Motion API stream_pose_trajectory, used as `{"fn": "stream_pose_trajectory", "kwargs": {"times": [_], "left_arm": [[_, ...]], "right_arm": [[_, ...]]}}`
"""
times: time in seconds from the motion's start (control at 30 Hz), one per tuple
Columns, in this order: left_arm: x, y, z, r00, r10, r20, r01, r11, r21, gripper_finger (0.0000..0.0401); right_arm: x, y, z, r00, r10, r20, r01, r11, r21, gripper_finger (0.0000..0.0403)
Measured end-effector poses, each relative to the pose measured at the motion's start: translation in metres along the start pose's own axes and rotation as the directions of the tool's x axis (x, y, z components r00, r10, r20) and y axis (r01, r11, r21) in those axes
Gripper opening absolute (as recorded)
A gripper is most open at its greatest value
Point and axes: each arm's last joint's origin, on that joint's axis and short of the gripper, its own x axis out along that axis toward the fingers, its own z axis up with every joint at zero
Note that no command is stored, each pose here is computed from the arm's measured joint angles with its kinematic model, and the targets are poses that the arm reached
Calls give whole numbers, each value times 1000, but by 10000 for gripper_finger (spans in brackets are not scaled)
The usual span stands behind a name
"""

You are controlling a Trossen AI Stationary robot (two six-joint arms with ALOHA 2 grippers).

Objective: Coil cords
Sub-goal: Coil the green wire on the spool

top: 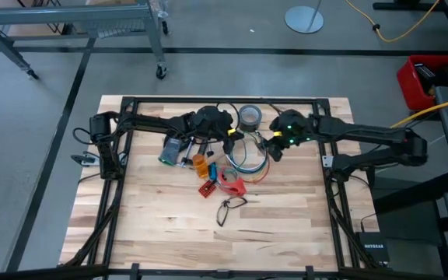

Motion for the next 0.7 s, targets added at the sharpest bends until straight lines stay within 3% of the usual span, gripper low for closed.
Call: {"fn": "stream_pose_trajectory", "kwargs": {"times": [0.3,0.53,0.7], "left_arm": [[1,-9,-2,999,-41,-10,40,999,-23,0],[4,-26,-9,996,-80,-29,80,997,-6,0],[5,-36,-13,995,-91,-33,91,996,20,0]], "right_arm": [[37,0,16,996,-37,76,36,999,10,12],[39,-3,27,965,-148,217,143,989,39,12],[36,-10,38,945,-139,295,117,989,91,12]]}}
